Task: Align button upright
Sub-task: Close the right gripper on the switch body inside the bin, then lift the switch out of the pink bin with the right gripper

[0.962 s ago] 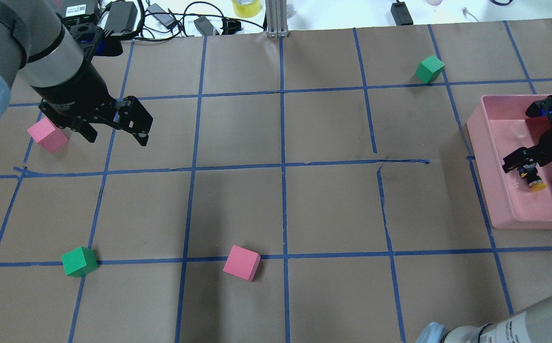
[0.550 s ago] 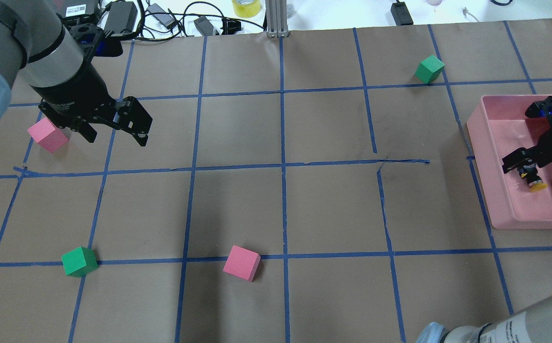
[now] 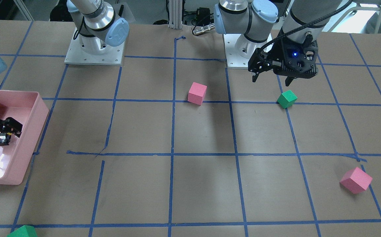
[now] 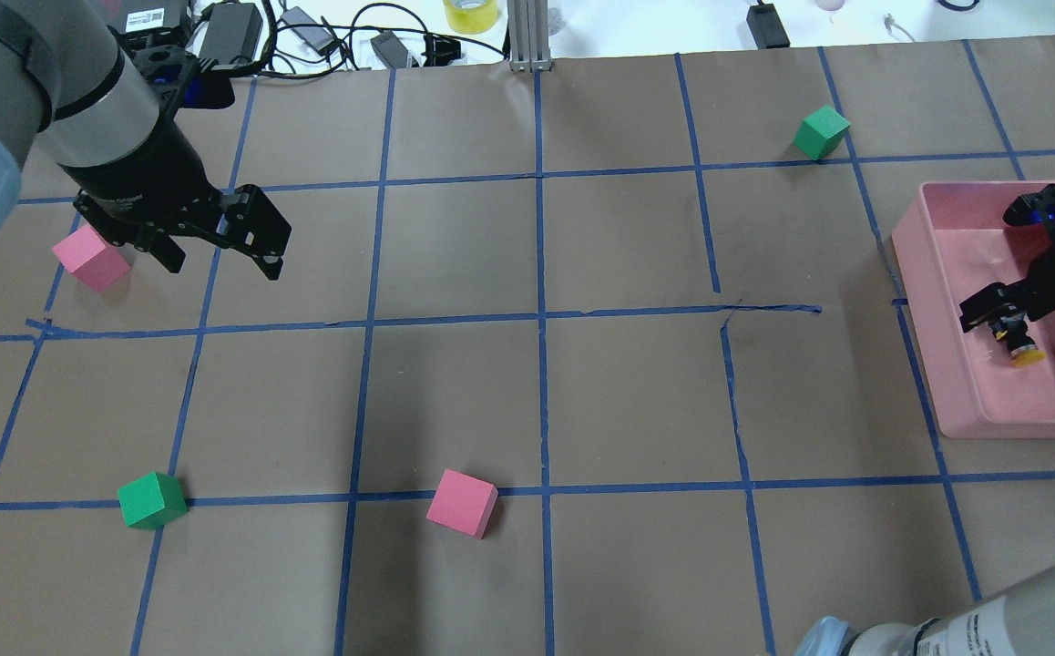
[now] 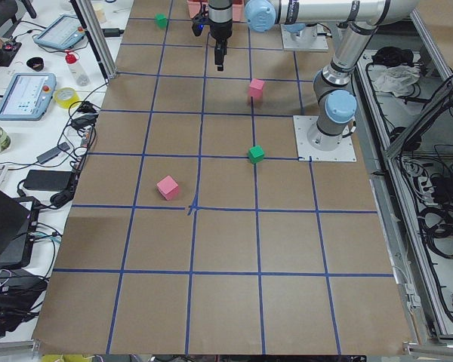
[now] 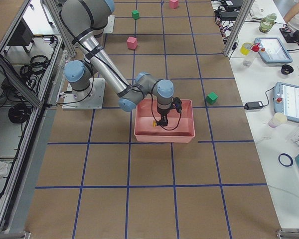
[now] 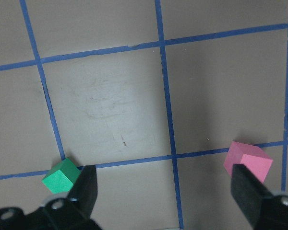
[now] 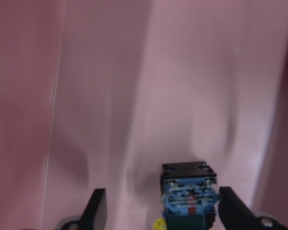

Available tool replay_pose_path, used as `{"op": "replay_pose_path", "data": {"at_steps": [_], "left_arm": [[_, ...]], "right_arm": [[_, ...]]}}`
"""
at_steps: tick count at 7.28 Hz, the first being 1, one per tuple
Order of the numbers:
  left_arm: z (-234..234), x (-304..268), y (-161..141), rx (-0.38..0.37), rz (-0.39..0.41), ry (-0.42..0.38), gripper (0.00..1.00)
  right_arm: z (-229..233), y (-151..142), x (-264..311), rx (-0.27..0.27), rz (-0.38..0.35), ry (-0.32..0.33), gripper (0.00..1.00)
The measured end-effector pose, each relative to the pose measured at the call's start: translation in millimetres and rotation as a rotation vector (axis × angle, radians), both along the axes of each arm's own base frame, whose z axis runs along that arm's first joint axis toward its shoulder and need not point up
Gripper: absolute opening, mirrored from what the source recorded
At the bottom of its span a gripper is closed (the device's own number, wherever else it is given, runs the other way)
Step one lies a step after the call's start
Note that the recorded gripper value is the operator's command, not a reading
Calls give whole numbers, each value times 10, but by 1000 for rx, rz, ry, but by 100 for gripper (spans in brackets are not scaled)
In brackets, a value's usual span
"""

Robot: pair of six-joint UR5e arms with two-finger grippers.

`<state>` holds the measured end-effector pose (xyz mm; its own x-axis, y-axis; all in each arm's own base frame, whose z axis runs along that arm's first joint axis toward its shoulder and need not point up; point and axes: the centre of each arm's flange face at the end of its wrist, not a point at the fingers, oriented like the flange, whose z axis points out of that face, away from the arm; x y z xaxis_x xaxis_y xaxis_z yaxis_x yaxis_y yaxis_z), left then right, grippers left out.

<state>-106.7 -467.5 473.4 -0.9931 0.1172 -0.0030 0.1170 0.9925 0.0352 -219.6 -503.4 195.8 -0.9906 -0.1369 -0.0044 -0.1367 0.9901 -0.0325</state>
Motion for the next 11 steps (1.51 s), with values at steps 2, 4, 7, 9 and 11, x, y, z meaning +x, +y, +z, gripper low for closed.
{"op": "replay_pose_path", "data": {"at_steps": [2,4,7,9,11], "left_arm": [[-2,0,-1,0,0,0,100],[-2,0,-1,1,0,0,100],[-5,1,-1,1,-1,0,100],[-3,-1,-8,-2,-1,1,100],[19,-7,-27,-16,-1,4,100]], "right_arm": [[20,-9,-14,1,0,7,22],[31,-14,-19,3,-1,7,11],[92,-24,-30,-5,-14,13,3],[357,-157,-106,-35,-22,33,0],[885,-327,-89,-26,-68,25,0]]}}
